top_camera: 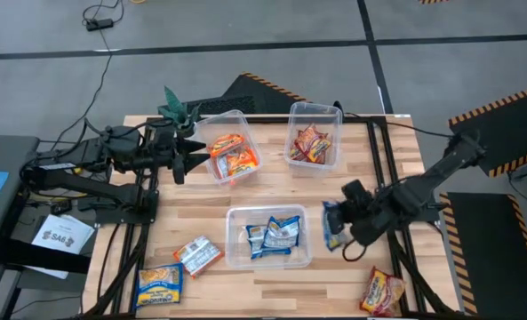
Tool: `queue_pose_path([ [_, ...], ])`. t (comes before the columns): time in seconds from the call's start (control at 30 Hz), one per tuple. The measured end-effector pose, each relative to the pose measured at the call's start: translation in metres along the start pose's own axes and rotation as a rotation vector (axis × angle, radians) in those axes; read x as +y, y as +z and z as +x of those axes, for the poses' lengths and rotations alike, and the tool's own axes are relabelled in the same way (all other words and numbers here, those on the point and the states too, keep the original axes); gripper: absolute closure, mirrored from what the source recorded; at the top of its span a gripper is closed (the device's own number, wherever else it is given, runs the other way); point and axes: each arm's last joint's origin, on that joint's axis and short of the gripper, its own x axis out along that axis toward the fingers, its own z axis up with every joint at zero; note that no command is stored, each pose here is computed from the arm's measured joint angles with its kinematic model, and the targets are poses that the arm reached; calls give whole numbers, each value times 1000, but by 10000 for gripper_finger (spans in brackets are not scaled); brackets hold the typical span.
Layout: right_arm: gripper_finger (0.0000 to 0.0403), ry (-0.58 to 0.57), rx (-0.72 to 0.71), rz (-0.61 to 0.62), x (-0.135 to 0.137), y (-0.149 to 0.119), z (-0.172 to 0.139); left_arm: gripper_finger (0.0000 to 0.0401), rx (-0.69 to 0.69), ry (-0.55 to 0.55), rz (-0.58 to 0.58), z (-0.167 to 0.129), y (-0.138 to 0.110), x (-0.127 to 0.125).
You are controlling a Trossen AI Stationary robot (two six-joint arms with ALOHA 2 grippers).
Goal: Sort Maruchan noodles
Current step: Put the right blue bag into the bottom transparent bin
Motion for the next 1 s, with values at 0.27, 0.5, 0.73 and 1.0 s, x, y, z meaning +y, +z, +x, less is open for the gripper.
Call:
queue_pose_path([
  [0.27, 396, 483, -271, -143, 66, 39, -3, 179, -9, 13, -2, 0, 0, 0],
  [0.5, 390, 613, -330, -214, 99, 39, 37, 179, -11, 13, -3, 0, 0, 0],
  [0.73, 361, 633, -305, -195, 111, 29, 69, 179, -11, 14, -3, 0, 1, 0],
  [1.0, 294, 671, -251, -176, 110, 32, 70, 179, -11, 13, -1, 0, 1, 0],
])
